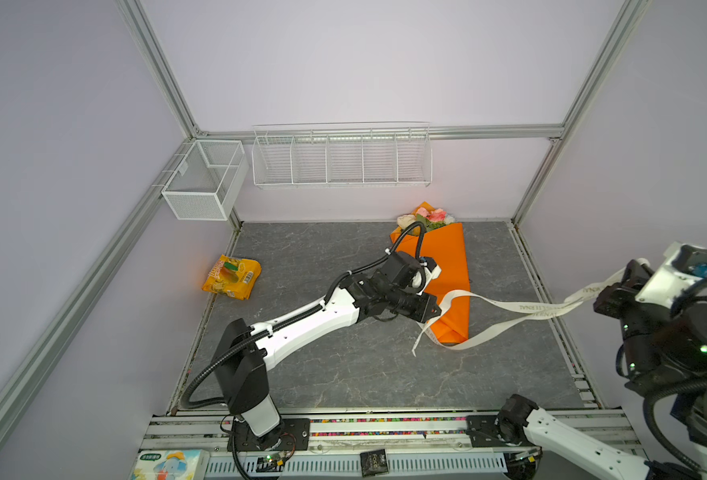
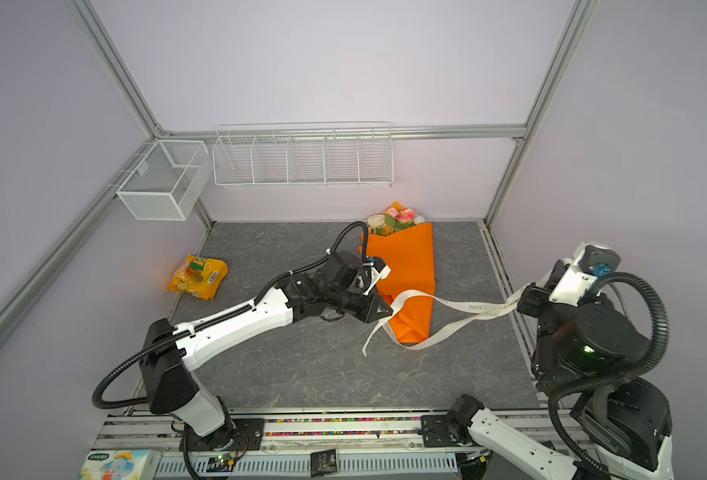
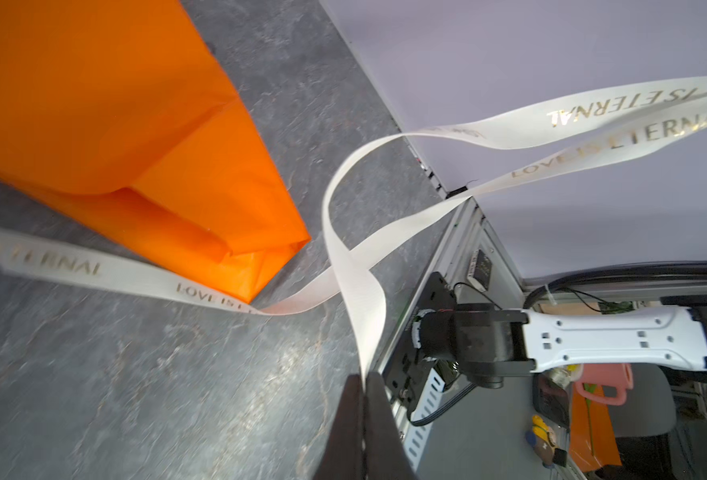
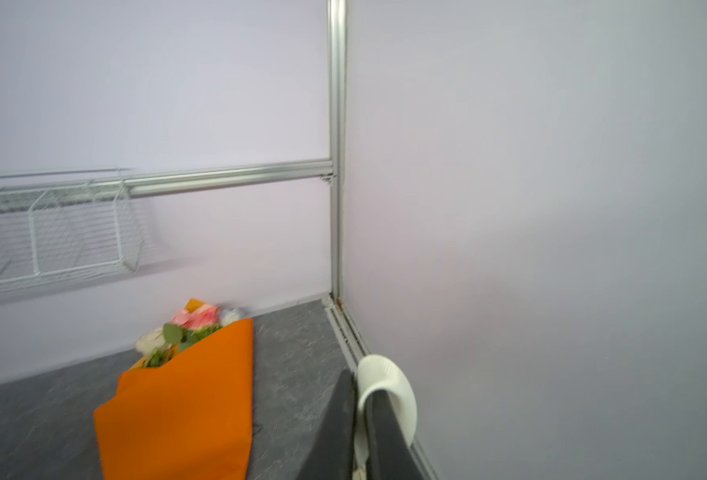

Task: Tie the bouquet of fake flowers

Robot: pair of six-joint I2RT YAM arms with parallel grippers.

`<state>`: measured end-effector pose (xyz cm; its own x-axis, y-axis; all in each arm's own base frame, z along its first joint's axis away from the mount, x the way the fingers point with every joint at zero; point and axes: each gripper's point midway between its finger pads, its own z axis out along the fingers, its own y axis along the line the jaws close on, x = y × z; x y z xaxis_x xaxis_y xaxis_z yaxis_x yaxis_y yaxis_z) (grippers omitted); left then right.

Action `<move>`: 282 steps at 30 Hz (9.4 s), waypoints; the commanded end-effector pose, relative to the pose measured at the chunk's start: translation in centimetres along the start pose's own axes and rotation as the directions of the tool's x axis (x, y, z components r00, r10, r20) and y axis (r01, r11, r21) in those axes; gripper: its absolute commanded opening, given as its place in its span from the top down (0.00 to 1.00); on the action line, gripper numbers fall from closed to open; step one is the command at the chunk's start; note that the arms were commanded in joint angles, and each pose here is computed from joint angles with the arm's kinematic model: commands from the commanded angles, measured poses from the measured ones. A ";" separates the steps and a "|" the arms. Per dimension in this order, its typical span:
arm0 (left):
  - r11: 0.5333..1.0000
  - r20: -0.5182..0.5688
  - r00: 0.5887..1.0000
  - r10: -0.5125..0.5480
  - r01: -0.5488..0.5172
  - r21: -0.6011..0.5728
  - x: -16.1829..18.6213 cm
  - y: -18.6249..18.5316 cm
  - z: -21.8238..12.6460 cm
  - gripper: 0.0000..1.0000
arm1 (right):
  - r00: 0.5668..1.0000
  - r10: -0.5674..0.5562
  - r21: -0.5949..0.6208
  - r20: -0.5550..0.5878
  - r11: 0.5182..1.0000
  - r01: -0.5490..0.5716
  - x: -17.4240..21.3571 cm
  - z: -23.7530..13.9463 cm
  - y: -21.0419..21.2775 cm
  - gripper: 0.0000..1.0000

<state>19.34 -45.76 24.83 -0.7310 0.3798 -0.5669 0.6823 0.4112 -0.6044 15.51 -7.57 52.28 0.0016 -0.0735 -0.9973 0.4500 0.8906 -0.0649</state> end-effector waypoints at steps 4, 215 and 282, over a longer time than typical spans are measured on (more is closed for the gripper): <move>1.000 -0.045 0.999 0.016 -0.015 0.014 -1.4 -1.0 2.1 1.00 | 0.983 -0.164 0.167 0.081 0.975 0.149 -6.5 0.3 -1.7 0.89; 0.873 0.339 0.818 -0.465 0.488 0.019 -16.1 31.4 8.9 1.00 | 0.310 -0.029 -0.292 -0.950 0.434 -0.853 44.0 25.6 34.0 0.84; 0.771 0.357 0.837 -0.415 0.532 -0.351 8.0 33.2 -5.1 1.00 | 0.418 -0.143 -0.417 -0.897 0.591 -0.691 48.1 2.8 41.0 0.88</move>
<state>33.40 -24.87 2.59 -0.9160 -0.1206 -0.3826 0.1253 0.8201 -0.5584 34.74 24.75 2.30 -0.8802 0.2227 -0.4191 -0.1166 0.7546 0.6457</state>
